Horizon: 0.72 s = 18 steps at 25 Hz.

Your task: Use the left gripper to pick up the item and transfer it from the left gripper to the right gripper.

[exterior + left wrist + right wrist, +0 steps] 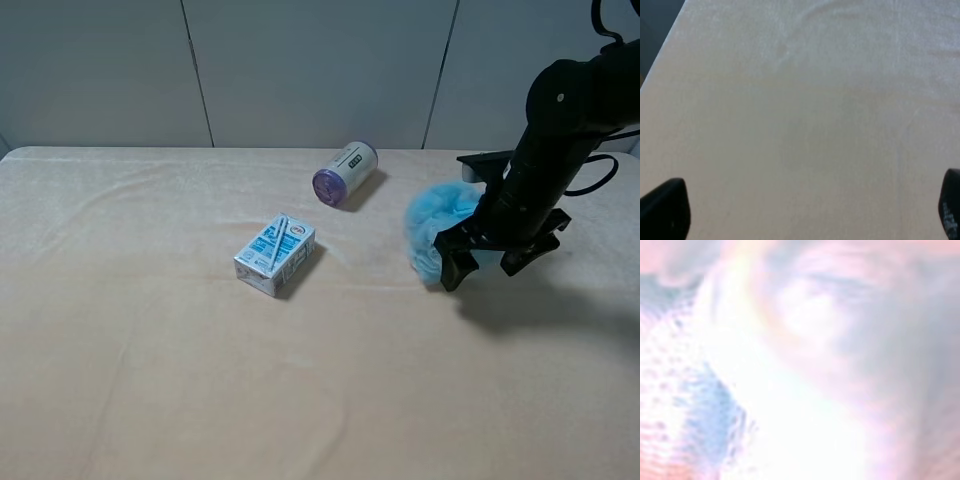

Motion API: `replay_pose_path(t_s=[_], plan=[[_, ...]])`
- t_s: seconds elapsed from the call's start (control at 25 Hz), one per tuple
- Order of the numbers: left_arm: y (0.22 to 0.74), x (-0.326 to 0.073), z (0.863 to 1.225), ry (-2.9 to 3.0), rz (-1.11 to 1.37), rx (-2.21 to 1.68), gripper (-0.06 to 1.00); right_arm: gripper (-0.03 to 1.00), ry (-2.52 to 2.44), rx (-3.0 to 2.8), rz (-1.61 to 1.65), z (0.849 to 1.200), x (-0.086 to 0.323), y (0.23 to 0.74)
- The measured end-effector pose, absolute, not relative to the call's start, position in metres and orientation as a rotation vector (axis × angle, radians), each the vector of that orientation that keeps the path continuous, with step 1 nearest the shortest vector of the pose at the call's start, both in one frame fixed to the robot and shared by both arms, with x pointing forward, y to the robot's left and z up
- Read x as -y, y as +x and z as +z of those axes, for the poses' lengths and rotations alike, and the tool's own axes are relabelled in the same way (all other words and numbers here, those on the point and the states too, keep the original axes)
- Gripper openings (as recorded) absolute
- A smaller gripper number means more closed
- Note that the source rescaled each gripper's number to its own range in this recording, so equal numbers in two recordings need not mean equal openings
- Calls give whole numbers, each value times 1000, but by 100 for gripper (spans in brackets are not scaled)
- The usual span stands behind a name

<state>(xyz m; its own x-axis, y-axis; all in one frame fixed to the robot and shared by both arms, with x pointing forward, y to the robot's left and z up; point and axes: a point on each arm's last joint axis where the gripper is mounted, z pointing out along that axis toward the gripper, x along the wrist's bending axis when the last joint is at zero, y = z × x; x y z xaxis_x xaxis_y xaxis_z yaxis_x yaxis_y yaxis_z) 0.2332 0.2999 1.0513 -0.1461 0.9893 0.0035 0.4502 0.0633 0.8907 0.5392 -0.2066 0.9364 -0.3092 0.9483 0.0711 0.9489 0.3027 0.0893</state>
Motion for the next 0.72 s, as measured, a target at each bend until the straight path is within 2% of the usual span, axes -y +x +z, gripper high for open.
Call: replay_pose_path(t_s=[0.2,0.52,0.72], plan=[[233,-300,1051,1452,1031,-1679,100,100,-1854,2512,-173,951,204,546],[233,-300,1051,1452,1031,-1679,100,100,-1858,2540,-273,1037,201,553],[233,-300,1051,1452,1031,-1679,100,100,-1887,2555,-364,1074,205,539]])
